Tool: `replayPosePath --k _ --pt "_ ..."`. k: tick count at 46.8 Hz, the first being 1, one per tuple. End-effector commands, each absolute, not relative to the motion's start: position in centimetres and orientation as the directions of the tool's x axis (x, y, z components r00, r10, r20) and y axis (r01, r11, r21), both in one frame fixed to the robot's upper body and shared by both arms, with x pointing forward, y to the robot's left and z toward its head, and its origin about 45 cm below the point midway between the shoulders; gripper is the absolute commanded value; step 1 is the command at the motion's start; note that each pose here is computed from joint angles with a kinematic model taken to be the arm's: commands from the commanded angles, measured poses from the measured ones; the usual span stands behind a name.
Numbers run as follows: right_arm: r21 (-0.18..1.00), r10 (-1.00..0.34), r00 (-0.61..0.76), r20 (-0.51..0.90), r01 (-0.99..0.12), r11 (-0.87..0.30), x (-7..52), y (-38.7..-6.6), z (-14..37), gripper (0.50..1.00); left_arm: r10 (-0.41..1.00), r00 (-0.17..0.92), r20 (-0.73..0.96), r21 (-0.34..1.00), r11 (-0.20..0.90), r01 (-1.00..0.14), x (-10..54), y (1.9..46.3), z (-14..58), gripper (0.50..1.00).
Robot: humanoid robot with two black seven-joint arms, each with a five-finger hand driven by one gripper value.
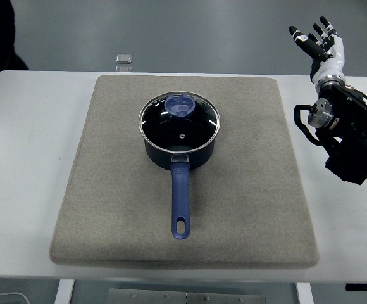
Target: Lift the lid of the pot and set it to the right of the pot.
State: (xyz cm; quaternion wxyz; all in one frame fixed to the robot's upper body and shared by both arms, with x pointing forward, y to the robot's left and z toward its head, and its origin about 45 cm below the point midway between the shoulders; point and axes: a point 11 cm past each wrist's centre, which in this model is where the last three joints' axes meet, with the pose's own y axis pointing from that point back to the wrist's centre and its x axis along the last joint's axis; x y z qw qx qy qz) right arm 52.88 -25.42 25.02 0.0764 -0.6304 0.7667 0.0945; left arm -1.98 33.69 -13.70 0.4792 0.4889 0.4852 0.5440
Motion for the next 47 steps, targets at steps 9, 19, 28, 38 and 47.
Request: replayPosePath --k 9,19,28,38,47 --pt "0.052 -0.952 -0.194 -0.238 -0.981 0.187 52.87 -25.42 24.99 0.932 0.996 -0.062 0.068 0.997 -0.071 -0.042 -2.24 33.74 -13.70 1.000" --pt "0.053 -0.952 -0.195 -0.238 -0.981 0.188 52.84 -25.44 24.91 0.932 0.996 -0.056 0.070 0.996 -0.072 -0.042 -2.19 33.75 -13.70 1.000" --pt "0.052 -0.952 -0.194 -0.238 -0.981 0.187 52.87 -25.42 24.99 0.932 0.996 -0.055 0.068 0.997 -0.071 -0.043 -2.17 33.70 -13.71 1.000" --pt "0.048 -0.952 -0.188 -0.241 -0.982 0.182 52.98 -25.31 25.23 0.932 0.996 -0.055 0.068 0.997 -0.071 -0.043 -2.17 33.70 -13.71 1.000" --pt "0.047 -0.951 -0.184 -0.249 -0.983 0.178 53.02 -25.25 25.32 0.932 0.996 -0.056 0.070 0.996 -0.072 -0.043 -2.18 33.75 -13.70 1.000"
